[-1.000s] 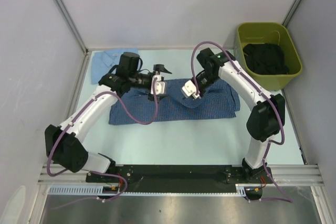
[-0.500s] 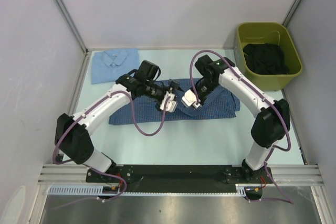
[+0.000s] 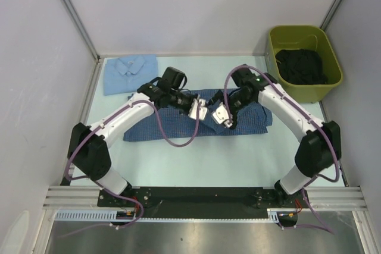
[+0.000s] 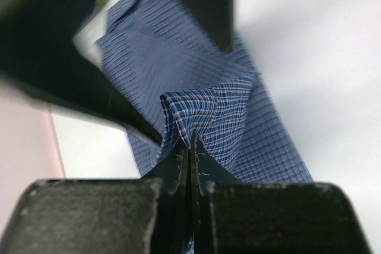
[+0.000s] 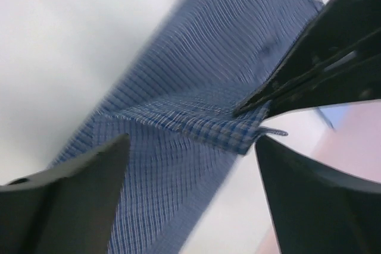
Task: Fold and stack the long sleeve shirts
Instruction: Fold the shirt
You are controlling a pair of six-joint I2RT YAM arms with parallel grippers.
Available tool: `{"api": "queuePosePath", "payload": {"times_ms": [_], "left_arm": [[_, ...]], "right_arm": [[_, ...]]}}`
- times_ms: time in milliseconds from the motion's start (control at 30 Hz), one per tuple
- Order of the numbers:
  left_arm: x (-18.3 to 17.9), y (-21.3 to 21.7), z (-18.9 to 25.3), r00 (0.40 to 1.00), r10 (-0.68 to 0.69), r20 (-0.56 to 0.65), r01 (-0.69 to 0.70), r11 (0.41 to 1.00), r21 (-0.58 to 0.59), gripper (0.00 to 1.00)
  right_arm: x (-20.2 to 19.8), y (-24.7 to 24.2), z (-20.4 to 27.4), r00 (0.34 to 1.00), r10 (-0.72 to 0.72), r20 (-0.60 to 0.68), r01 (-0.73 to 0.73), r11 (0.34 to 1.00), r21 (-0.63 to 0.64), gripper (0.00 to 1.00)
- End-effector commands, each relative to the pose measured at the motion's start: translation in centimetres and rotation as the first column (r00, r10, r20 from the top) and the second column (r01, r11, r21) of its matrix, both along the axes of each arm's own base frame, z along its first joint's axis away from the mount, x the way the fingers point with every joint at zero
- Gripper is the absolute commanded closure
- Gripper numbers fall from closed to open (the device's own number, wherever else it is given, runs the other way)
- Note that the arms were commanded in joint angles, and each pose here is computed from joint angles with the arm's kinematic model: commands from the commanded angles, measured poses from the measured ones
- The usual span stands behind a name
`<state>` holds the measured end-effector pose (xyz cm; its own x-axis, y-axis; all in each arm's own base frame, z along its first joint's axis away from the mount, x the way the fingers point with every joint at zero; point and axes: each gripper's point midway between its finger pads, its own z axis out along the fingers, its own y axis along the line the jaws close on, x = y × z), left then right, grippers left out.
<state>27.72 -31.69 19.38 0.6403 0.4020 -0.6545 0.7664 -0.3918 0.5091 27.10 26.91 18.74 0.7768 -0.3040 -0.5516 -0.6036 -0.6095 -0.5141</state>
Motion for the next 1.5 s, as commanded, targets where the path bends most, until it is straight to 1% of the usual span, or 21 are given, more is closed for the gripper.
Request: {"api": "queuePosePath", "payload": {"times_ms": [0,67,100,167,200,233,267,300,333,367,400,467,567,633,833,867,967,1133,1233,1333,1467], "left_arm": [[6.3,-1.3,7.1,0.968,0.242,-0.062,-0.250,0.938,-0.241,1.00],[10.5,-0.9,8.9,0.924,0.369,-0.104,-0.383,0.876,-0.293,1.00],[12.4,-1.3,12.7,0.892,0.421,-0.165,-0.452,0.811,-0.371,1.00],[17.7,-0.3,12.7,0.784,0.563,-0.260,-0.619,0.687,-0.380,1.00],[19.3,-0.3,16.0,0.748,0.580,-0.323,-0.662,0.609,-0.438,1.00],[20.9,0.0,16.4,0.713,0.603,-0.357,-0.697,0.560,-0.448,1.00],[23.4,0.5,15.1,0.645,0.654,-0.394,-0.759,0.490,-0.429,1.00],[24.5,0.4,17.4,0.634,0.648,-0.422,-0.765,0.443,-0.468,1.00],[25.3,0.3,17.6,0.625,0.650,-0.431,-0.770,0.426,-0.474,1.00],[26.6,0.2,16.3,0.604,0.662,-0.445,-0.788,0.412,-0.458,1.00],[27.3,0.3,17.7,0.596,0.665,-0.449,-0.788,0.378,-0.486,1.00],[28.1,-0.3,16.9,0.605,0.660,-0.445,-0.782,0.390,-0.486,1.00],[27.4,-1.4,16.4,0.684,0.615,-0.391,-0.718,0.475,-0.509,1.00],[25.7,-2.2,15.1,0.749,0.554,-0.363,-0.658,0.560,-0.504,1.00],[17.7,-2.0,11.8,0.917,0.312,-0.250,-0.396,0.796,-0.457,1.00],[16.6,-1.4,9.8,0.936,0.281,-0.211,-0.345,0.848,-0.403,1.00],[13.3,1.0,6.7,0.977,0.170,-0.131,-0.203,0.931,-0.303,1.00],[12.4,5.2,4.4,0.973,0.171,-0.156,-0.204,0.952,-0.228,1.00],[10.4,7.1,2.3,0.984,0.119,-0.133,-0.136,0.983,-0.124,1.00],[8.3,9.5,-0.4,0.995,0.046,-0.092,-0.047,0.999,-0.008,1.00],[8.1,11.5,-2.4,0.994,0.053,-0.098,-0.049,0.998,0.042,1.00]], "right_arm": [[5.6,-2.0,6.2,0.897,-0.064,0.438,-0.003,0.989,0.151,0.00],[7.4,-4.5,6.9,0.875,-0.197,0.442,0.118,0.973,0.200,0.00],[8.7,-6.9,6.8,0.869,-0.315,0.381,0.247,0.944,0.218,0.00],[10.8,-9.5,7.6,0.816,-0.454,0.357,0.384,0.888,0.253,0.00],[11.8,-11.7,7.4,0.776,-0.577,0.255,0.519,0.814,0.261,0.00],[12.5,-12.9,7.4,0.738,-0.633,0.234,0.581,0.773,0.255,0.00],[12.9,-13.8,7.3,0.707,-0.681,0.191,0.636,0.731,0.248,0.00],[13.3,-14.7,7.2,0.675,-0.722,0.155,0.682,0.690,0.242,0.00],[13.5,-16.0,6.5,0.615,-0.784,0.086,0.757,0.617,0.213,0.00],[13.6,-16.5,6.2,0.588,-0.807,0.062,0.785,0.587,0.199,0.00],[13.6,-17.0,5.7,0.563,-0.825,0.039,0.809,0.560,0.178,0.00],[13.0,-17.6,4.6,0.520,-0.854,-0.021,0.848,0.513,0.131,0.00],[11.6,-17.5,3.5,0.501,-0.861,-0.089,0.865,0.496,0.070,0.03],[10.8,-17.3,2.8,0.492,-0.861,-0.130,0.870,0.493,0.032,0.07],[10.4,-17.6,0.2,0.362,-0.896,-0.259,0.910,0.399,-0.110,0.14],[10.4,-17.8,-0.1,0.329,-0.901,-0.283,0.916,0.377,-0.135,0.15],[10.6,-18.0,-1.0,0.277,-0.908,-0.315,0.921,0.345,-0.184,0.16],[10.0,-17.7,-3.0,0.194,-0.905,-0.378,0.903,0.315,-0.291,0.17],[10.3,-17.8,-4.6,0.069,-0.907,-0.416,0.886,0.247,-0.393,0.23],[10.5,-17.6,-5.8,-0.028,-0.886,-0.463,0.853,0.220,-0.473,0.28],[10.5,-17.5,-6.8,-0.073,-0.879,-0.471,0.829,0.210,-0.519,0.30]]}}
